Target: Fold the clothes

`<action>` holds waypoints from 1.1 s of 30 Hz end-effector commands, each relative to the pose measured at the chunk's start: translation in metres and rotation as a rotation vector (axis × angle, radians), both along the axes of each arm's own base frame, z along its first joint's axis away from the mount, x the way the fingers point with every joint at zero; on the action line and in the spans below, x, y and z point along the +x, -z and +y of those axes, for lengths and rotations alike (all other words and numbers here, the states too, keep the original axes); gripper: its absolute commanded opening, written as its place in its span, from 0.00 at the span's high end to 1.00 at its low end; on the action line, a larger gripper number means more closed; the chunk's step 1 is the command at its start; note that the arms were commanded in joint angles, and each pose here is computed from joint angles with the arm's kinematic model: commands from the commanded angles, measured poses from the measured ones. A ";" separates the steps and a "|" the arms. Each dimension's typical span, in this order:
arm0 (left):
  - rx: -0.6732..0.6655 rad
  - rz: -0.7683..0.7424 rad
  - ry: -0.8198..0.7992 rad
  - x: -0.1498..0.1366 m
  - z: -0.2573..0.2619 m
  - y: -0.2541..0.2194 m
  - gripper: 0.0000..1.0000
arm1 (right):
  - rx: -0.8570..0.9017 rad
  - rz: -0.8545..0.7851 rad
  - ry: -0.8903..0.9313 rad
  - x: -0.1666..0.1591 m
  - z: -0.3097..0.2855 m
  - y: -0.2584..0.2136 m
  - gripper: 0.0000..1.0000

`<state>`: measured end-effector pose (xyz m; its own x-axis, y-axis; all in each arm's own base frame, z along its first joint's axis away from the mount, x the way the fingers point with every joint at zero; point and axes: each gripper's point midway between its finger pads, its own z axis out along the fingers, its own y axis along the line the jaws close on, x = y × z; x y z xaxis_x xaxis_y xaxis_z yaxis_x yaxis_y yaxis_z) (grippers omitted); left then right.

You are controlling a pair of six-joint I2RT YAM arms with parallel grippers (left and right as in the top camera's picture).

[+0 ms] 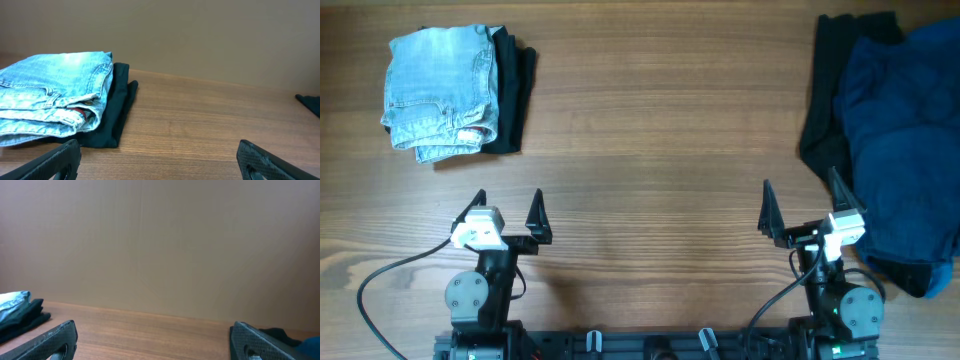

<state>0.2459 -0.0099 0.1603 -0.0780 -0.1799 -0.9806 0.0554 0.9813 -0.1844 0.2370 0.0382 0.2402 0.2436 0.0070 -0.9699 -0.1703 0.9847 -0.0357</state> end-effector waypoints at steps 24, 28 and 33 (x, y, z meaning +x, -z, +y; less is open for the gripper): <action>-0.009 -0.001 -0.008 0.000 0.002 0.001 0.00 | -0.025 0.238 0.000 0.007 0.000 0.064 0.00; -0.009 -0.001 -0.008 0.000 0.002 0.001 0.00 | -0.026 0.238 0.000 0.007 0.000 0.064 0.00; -0.009 -0.001 -0.008 0.000 0.002 0.001 0.00 | -0.026 0.238 0.000 0.007 0.000 0.064 0.00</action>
